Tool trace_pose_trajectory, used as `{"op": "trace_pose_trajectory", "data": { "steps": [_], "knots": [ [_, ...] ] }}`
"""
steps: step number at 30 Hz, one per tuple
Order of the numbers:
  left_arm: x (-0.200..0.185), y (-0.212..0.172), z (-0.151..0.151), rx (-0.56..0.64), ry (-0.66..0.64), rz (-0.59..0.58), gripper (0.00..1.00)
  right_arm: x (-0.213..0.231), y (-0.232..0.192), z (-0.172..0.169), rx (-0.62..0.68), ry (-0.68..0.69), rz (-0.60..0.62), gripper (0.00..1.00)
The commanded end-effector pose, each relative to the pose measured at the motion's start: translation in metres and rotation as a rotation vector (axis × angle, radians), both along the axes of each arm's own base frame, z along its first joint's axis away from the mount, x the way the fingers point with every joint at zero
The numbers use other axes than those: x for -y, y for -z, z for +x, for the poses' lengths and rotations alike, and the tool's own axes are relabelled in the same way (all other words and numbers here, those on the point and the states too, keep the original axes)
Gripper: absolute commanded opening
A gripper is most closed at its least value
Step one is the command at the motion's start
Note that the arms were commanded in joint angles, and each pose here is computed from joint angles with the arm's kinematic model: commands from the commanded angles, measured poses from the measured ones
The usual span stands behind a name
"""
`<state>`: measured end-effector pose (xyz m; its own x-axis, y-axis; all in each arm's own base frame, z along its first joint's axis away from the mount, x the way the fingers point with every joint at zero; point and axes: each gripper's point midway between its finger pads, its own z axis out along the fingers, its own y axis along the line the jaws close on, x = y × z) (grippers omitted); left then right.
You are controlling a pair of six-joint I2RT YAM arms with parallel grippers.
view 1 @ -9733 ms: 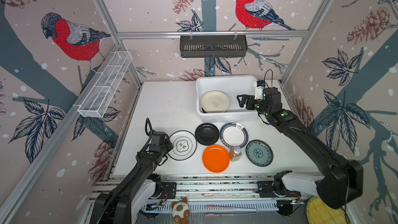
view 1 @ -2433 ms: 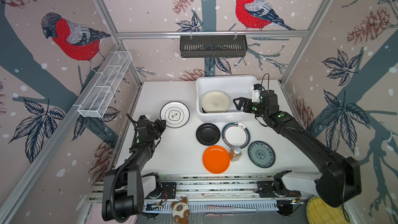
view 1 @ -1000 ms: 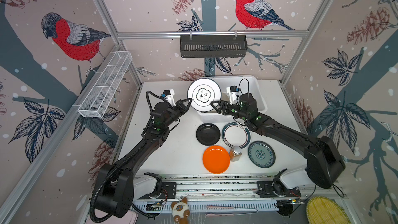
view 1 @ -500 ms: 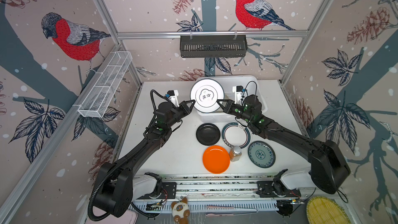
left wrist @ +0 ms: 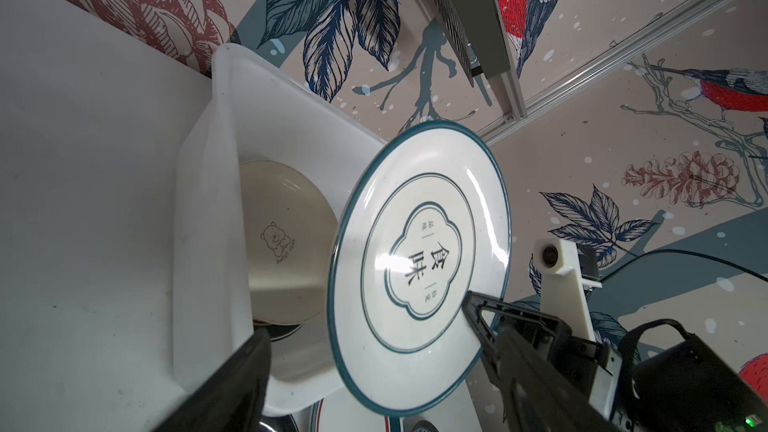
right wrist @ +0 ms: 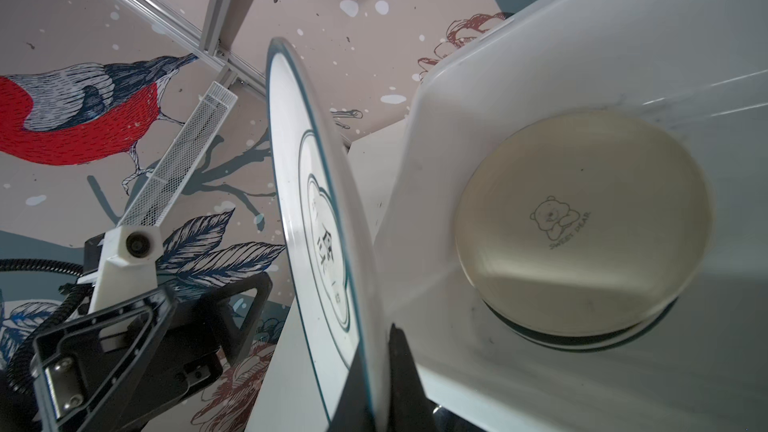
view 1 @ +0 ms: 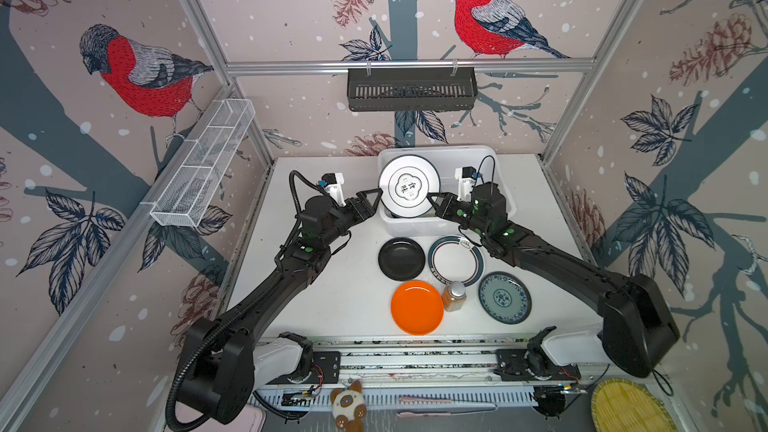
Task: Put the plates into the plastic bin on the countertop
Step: 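Open the left gripper and draw it back while the right lowers the plate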
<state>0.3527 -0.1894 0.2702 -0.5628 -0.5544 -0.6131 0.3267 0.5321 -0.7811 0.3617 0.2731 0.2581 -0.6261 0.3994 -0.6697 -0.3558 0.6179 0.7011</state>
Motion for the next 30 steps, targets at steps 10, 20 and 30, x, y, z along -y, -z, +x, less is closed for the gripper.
{"op": "trace_pose_trajectory", "data": {
  "steps": [10,20,30],
  "knots": [
    [-0.006,0.007,-0.002,0.036,-0.025,0.023,0.97,0.038,0.012,0.061,-0.049,0.124,-0.191,0.0],
    [-0.006,0.015,-0.004,0.015,-0.022,0.015,0.97,0.039,0.028,0.089,-0.126,0.064,-0.249,0.0],
    [-0.015,0.01,-0.011,0.023,-0.061,0.028,0.97,0.03,0.073,0.117,-0.226,0.024,-0.296,0.0]
  ]
}}
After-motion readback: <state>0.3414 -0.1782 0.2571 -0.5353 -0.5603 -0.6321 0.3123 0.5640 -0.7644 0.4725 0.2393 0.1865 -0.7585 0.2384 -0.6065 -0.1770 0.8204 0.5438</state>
